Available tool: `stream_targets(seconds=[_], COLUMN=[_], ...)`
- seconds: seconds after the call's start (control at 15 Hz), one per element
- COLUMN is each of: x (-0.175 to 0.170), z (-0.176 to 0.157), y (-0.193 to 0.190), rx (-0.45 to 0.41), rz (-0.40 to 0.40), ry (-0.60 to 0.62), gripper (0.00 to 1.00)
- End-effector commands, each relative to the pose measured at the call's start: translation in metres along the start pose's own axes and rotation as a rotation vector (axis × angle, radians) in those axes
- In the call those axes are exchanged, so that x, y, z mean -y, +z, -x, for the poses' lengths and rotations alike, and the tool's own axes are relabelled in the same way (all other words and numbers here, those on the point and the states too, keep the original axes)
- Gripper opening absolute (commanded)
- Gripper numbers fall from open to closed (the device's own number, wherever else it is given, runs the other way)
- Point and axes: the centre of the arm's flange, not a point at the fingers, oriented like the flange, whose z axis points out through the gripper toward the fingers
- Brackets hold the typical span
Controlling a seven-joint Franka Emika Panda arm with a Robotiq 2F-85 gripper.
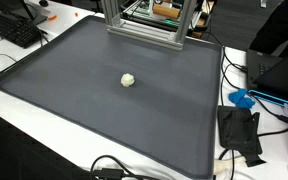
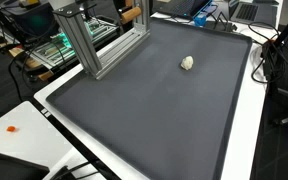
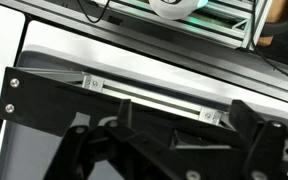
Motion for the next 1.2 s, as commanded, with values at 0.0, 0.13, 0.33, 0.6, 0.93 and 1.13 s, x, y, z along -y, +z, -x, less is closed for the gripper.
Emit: stream_targets(seconds=[0.0, 0.13, 0.33, 0.6, 0.93, 1.13], x=[0.0, 0.004, 0.024, 0.041, 0.049, 0.047], z=[0.0, -0.002, -0.011, -0.023, -0.038, -0.046], y=[0.0, 0.0, -0.002, -0.007, 0.01, 0.021], rx=[0.0, -0.011, -0.101, -0.241, -0.267, -0.291], rz=[0.0, -0.009, -0.072, -0.094, -0.075, -0.089], ry=[0.0, 0.015, 0.117, 0.196, 0.244, 0.277], gripper=[1.0, 1.0, 1.0, 1.0, 1.0, 1.0])
